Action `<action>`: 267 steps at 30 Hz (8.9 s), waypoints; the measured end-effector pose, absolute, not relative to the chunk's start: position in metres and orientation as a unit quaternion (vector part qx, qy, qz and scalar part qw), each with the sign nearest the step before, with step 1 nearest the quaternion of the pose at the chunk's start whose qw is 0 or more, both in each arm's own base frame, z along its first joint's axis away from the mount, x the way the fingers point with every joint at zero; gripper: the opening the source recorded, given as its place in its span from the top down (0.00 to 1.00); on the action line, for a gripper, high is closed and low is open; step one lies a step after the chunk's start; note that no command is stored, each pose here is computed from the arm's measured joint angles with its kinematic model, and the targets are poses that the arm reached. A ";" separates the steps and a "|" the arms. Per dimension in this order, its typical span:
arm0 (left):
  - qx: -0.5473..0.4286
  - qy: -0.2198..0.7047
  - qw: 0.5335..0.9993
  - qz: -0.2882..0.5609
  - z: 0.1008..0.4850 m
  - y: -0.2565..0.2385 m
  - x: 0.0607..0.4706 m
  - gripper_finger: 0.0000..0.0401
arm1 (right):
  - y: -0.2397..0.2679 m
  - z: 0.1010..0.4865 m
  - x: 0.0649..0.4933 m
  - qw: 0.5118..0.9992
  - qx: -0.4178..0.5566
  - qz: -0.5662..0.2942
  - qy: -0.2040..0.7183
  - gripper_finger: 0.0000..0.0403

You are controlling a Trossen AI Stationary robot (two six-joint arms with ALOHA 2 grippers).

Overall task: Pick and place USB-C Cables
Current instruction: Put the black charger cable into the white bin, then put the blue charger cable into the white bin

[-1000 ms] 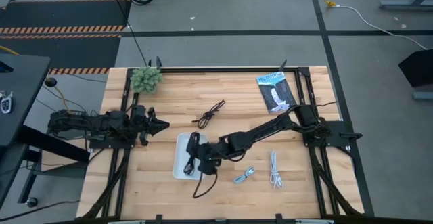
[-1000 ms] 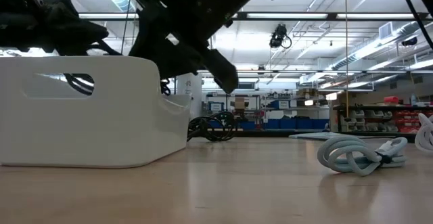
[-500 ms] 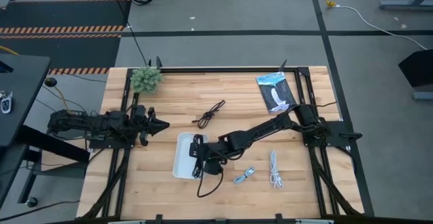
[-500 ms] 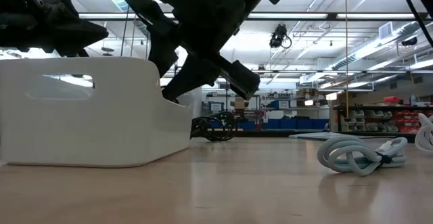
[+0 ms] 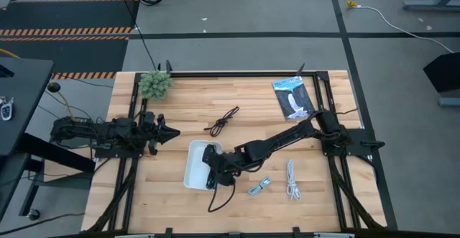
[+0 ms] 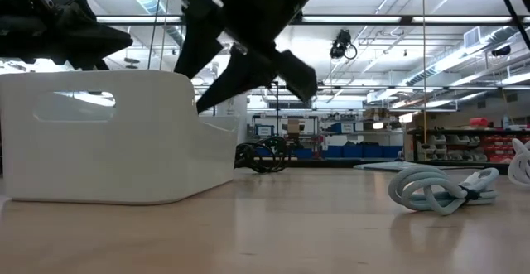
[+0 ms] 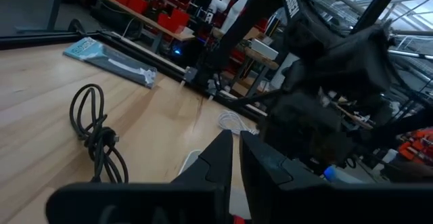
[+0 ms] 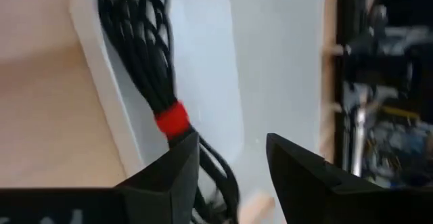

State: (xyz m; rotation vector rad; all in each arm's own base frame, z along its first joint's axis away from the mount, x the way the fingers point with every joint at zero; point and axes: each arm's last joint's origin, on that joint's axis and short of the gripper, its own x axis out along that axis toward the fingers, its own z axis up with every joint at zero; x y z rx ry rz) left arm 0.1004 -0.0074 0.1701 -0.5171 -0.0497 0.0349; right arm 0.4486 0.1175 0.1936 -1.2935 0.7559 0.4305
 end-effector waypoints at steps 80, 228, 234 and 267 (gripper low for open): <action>-0.256 -0.026 0.966 0.017 0.170 -0.007 0.101 0.91 | -0.117 0.160 0.436 0.817 -0.252 0.102 0.508 0.80; -0.255 -0.022 0.966 0.018 0.170 -0.008 0.101 0.91 | 0.082 0.202 0.463 0.753 -0.558 0.300 0.178 0.79; -0.256 -0.026 0.966 0.017 0.170 -0.007 0.101 0.91 | 0.072 0.196 0.466 0.755 -0.552 0.298 0.192 0.71; -0.256 -0.025 0.966 0.017 0.170 -0.008 0.101 0.91 | 0.084 0.199 0.472 0.819 -0.499 0.168 0.225 0.53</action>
